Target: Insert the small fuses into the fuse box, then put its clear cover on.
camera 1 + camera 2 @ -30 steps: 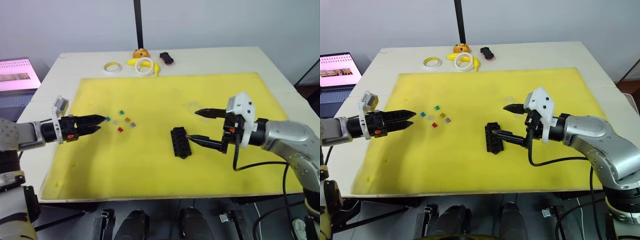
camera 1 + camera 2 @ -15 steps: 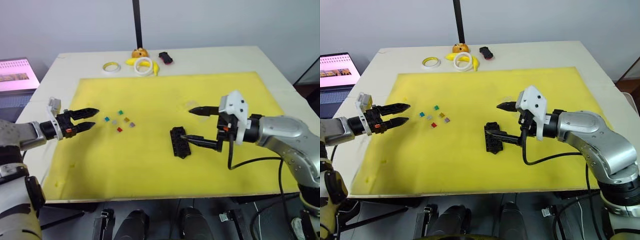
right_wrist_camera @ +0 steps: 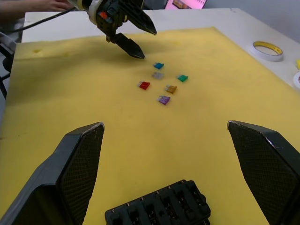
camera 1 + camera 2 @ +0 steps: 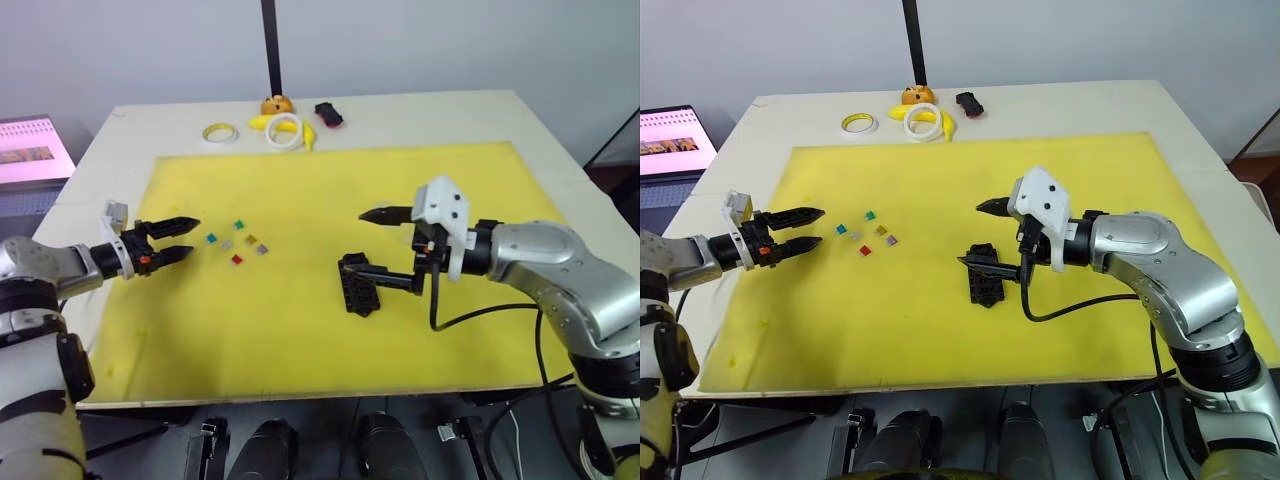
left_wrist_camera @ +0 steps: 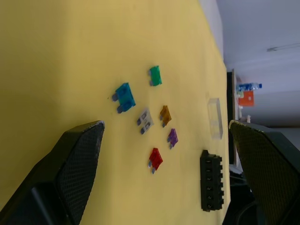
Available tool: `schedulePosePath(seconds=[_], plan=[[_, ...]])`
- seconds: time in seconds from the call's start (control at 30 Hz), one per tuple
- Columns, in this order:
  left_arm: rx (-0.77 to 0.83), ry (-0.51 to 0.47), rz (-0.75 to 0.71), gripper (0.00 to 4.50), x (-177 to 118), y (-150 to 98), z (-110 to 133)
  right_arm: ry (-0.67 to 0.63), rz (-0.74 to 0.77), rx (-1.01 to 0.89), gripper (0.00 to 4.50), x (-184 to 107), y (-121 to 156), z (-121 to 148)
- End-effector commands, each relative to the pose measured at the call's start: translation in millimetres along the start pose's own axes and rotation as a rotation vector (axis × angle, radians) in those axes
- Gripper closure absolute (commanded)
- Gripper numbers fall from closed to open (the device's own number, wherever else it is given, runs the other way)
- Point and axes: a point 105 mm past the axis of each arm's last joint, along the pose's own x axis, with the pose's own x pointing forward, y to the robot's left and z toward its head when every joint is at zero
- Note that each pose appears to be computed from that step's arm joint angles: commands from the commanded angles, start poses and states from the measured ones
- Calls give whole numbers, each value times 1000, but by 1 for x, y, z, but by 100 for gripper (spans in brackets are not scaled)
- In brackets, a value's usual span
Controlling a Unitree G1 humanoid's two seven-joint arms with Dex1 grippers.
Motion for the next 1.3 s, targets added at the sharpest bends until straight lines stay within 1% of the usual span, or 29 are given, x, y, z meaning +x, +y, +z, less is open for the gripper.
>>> schedulePosePath(seconds=[0.03, 0.2, 0.3, 0.43, 0.57, 0.77, 0.87, 1.3], plan=[[34, -14, -34, 0, 0, -12, 9, -29, 10, -46, 4, 2, 2, 11], [29, -2, -31, 0, 10, -9, 5, -32, 1, -41, 4, 5, 2, 11], [-20, -31, -19, 0, 16, -3, 6, -27, -1, -37, 4, 4, 3, 9], [-14, -18, -15, 0, 22, -2, 3, -12, -7, -35, 4, 2, 3, 6], [3, -28, 5, 0, 29, 1, 3, -11, -23, -36, 4, 0, 1, 6], [-7, -46, -40, 0, 38, -6, 5, -11, -41, -33, 4, -2, 0, 7], [-28, -68, -37, 0, 42, -2, 4, -10, -48, -31, 4, -3, 0, 7], [-53, -27, -86, 0, 57, -6, -8, -7, -71, -23, 4, -5, -1, 6]])
